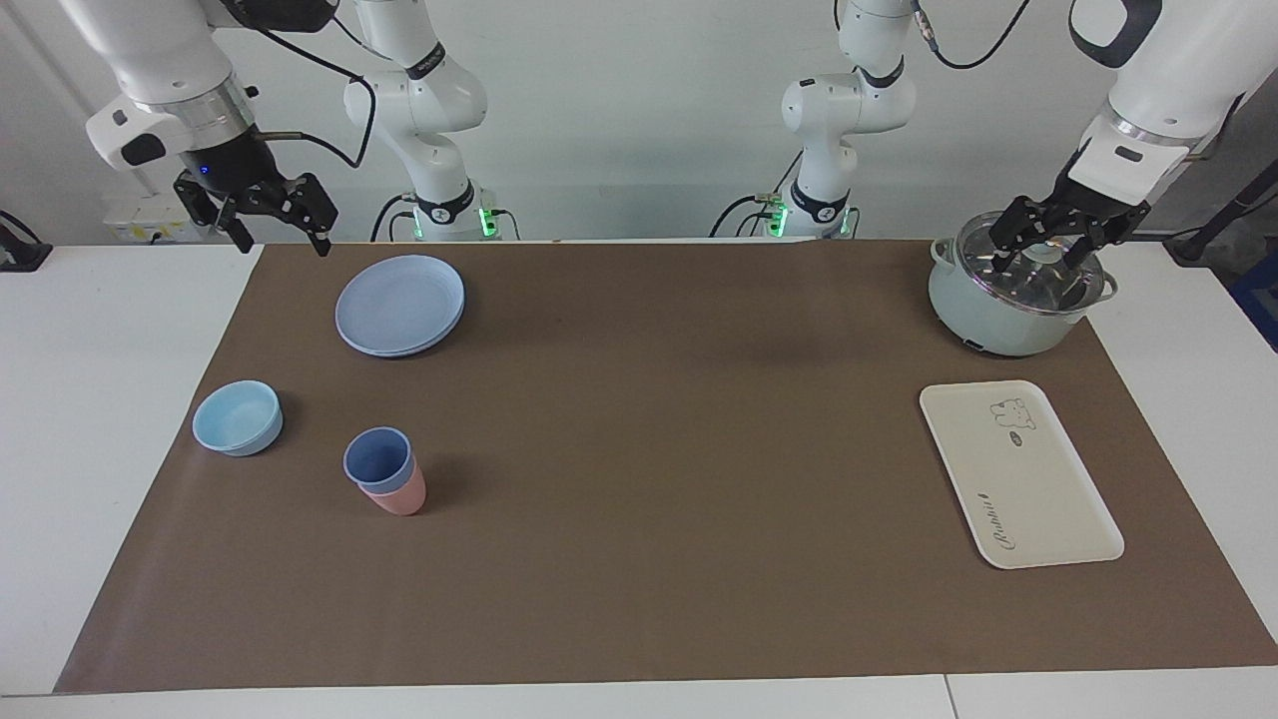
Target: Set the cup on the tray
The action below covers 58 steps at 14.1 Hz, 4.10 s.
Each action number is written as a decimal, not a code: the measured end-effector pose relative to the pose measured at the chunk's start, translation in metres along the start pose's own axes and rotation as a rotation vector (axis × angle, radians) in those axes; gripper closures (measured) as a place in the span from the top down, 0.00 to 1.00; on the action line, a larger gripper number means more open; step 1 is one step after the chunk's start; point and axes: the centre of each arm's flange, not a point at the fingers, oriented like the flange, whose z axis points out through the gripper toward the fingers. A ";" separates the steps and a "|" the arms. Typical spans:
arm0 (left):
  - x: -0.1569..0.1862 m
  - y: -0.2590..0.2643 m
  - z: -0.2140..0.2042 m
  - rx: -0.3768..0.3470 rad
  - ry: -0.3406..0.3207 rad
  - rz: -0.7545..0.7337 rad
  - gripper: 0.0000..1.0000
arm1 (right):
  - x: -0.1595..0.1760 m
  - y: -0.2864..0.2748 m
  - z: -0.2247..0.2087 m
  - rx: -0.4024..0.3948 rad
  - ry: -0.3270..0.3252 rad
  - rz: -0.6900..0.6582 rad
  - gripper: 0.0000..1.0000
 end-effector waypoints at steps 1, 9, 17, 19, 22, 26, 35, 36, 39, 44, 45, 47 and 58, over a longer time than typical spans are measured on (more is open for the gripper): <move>0.000 0.000 0.000 0.000 0.000 0.000 1.00 | 0.000 0.000 0.000 0.000 0.000 0.000 1.00; 0.000 0.000 0.000 0.000 0.000 0.000 1.00 | -0.007 -0.001 -0.003 0.001 -0.012 -0.007 1.00; 0.000 0.000 0.000 0.000 0.000 0.000 1.00 | 0.030 0.002 0.064 0.098 0.256 -0.422 1.00; 0.000 0.000 0.000 0.000 0.000 0.000 1.00 | 0.037 0.005 0.093 0.157 0.309 -0.552 1.00; 0.000 0.000 0.000 0.000 0.000 0.000 1.00 | 0.050 0.033 0.134 0.254 0.413 -0.746 1.00; 0.000 0.000 0.000 0.000 0.000 0.000 1.00 | 0.057 0.084 0.202 0.382 0.546 -0.852 1.00; 0.000 0.000 0.000 0.000 0.000 0.000 1.00 | 0.071 0.081 0.331 0.593 0.761 -0.927 1.00; 0.000 0.000 0.000 0.000 0.000 0.000 1.00 | 0.070 0.083 0.348 0.604 0.790 -0.935 1.00; 0.000 0.000 0.000 0.000 0.000 0.000 1.00 | 0.076 0.078 0.367 0.633 0.876 -0.893 1.00; 0.000 0.000 0.000 0.000 0.000 0.000 1.00 | 0.086 0.050 0.377 0.665 1.008 -0.826 1.00; 0.000 0.000 0.000 0.000 0.000 0.000 1.00 | 0.087 0.039 0.380 0.673 1.004 -0.833 1.00; 0.000 0.000 0.000 0.000 0.000 0.000 1.00 | 0.088 0.031 0.384 0.679 0.996 -0.843 1.00; 0.000 0.000 0.000 0.000 0.000 0.000 1.00 | 0.098 0.015 0.370 0.564 0.992 -0.911 0.83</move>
